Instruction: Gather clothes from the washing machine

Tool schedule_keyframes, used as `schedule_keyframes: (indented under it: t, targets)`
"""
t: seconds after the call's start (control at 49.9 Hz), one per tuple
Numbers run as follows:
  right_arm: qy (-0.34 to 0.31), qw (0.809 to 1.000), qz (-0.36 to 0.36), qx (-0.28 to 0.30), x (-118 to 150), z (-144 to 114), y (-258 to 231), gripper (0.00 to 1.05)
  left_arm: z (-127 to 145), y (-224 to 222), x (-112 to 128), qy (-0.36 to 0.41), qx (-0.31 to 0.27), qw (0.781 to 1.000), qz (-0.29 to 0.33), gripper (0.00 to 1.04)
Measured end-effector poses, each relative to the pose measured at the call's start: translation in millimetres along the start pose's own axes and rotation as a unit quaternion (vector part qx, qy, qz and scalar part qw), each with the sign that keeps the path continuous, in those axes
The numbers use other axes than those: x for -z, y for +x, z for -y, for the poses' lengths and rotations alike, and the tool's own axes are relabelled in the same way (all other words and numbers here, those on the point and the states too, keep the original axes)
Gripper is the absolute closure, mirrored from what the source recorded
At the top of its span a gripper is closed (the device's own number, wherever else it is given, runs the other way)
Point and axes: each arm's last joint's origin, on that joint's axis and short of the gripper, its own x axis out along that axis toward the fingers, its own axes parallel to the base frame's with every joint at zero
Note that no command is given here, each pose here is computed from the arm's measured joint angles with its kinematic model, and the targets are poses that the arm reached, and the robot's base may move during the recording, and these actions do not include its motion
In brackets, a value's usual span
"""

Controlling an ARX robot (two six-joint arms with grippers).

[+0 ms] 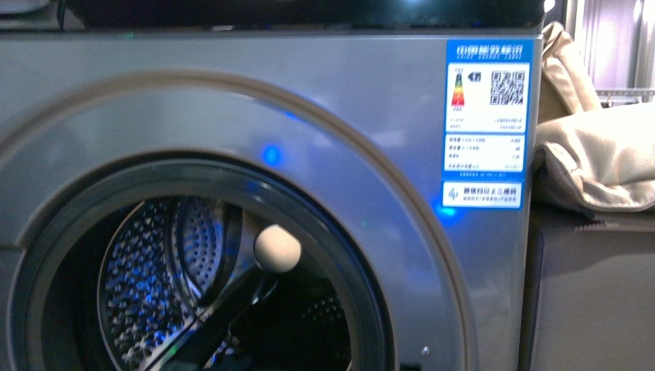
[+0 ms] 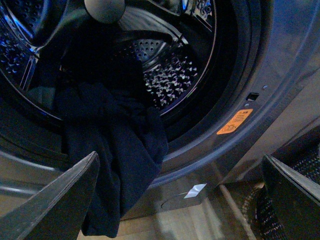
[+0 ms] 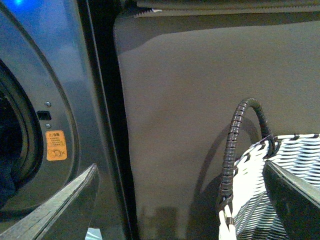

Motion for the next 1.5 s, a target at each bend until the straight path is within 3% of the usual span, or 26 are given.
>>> schedule_keyframes:
  t: [0.22,0.581,1.503]
  targets:
    - [0.0,1.0,0.0,0.0,0,0,0,0.08,-14,61,2,0.01,-0.019,0.998,-0.055,0.07]
    - [0.0,1.0,0.0,0.0,0,0,0,0.08,-19,124,15,0.032,-0.021,0.994,-0.099,0.07]
    - [0.0,1.0,0.0,0.0,0,0,0,0.08,-51,255,24,0.034,-0.101,0.983,-0.146,0.07]
